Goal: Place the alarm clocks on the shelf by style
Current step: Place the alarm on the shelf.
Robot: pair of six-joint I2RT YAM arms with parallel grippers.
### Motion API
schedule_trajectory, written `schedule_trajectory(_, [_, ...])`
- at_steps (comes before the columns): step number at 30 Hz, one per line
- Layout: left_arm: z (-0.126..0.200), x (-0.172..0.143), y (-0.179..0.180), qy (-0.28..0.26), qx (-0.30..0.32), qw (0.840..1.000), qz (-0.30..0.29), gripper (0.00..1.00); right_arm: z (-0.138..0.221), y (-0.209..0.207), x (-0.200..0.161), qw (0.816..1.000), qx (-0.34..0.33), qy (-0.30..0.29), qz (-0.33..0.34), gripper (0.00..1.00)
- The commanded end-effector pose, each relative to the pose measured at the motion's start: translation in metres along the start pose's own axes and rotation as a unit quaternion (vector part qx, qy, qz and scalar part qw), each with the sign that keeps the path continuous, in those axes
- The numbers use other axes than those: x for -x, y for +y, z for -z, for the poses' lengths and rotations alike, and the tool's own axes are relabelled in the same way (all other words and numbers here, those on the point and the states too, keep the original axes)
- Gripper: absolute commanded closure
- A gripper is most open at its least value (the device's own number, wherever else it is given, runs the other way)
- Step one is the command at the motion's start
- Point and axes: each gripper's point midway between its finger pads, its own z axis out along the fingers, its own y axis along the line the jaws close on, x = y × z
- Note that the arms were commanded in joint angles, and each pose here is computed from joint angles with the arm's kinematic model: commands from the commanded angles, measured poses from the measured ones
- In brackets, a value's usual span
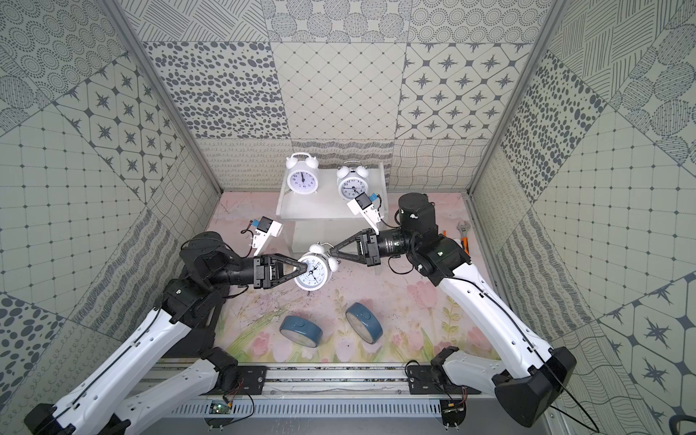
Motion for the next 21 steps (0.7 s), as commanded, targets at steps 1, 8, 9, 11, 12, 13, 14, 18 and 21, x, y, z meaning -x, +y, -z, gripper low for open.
schedule_trajectory(1, [0.001, 0.008, -0.013, -0.014, -0.028, 0.999, -0.023, 0.58, 0.001, 0.009, 0.012, 0.998, 0.002, -0.027, 0.052, 1.00])
schedule_trajectory(8, [0.004, 0.026, -0.002, -0.084, -0.009, 0.996, -0.017, 0.73, 0.008, 0.004, 0.022, 0.995, -0.044, -0.073, 0.045, 0.60])
schedule_trajectory(9, [0.005, 0.029, -0.001, -0.098, -0.007, 0.995, -0.013, 0.74, 0.010, 0.001, 0.023, 0.994, -0.056, -0.083, 0.042, 0.48])
schedule_trajectory(11, [0.009, 0.036, 0.001, -0.131, -0.006, 0.991, -0.011, 0.73, 0.017, -0.003, 0.023, 0.989, -0.086, -0.116, 0.042, 0.05])
schedule_trajectory(12, [0.010, 0.038, 0.003, -0.143, -0.005, 0.990, -0.009, 0.73, 0.020, -0.004, 0.024, 0.986, -0.093, -0.134, 0.042, 0.04])
schedule_trajectory(13, [0.013, 0.041, 0.004, -0.156, 0.000, 0.988, -0.008, 0.73, 0.025, -0.005, 0.024, 0.981, -0.099, -0.160, 0.039, 0.04])
schedule_trajectory(14, [0.015, 0.044, 0.005, -0.170, 0.002, 0.985, -0.009, 0.73, 0.030, -0.005, 0.027, 0.976, -0.100, -0.191, 0.035, 0.03])
schedule_trajectory(18, [0.025, 0.055, 0.006, -0.227, -0.005, 0.974, -0.002, 0.73, 0.030, -0.014, 0.018, 0.963, -0.120, -0.242, 0.010, 0.02])
schedule_trajectory(21, [0.028, 0.059, 0.008, -0.246, -0.011, 0.969, 0.007, 0.74, 0.013, -0.019, 0.009, 0.961, -0.130, -0.242, 0.003, 0.01])
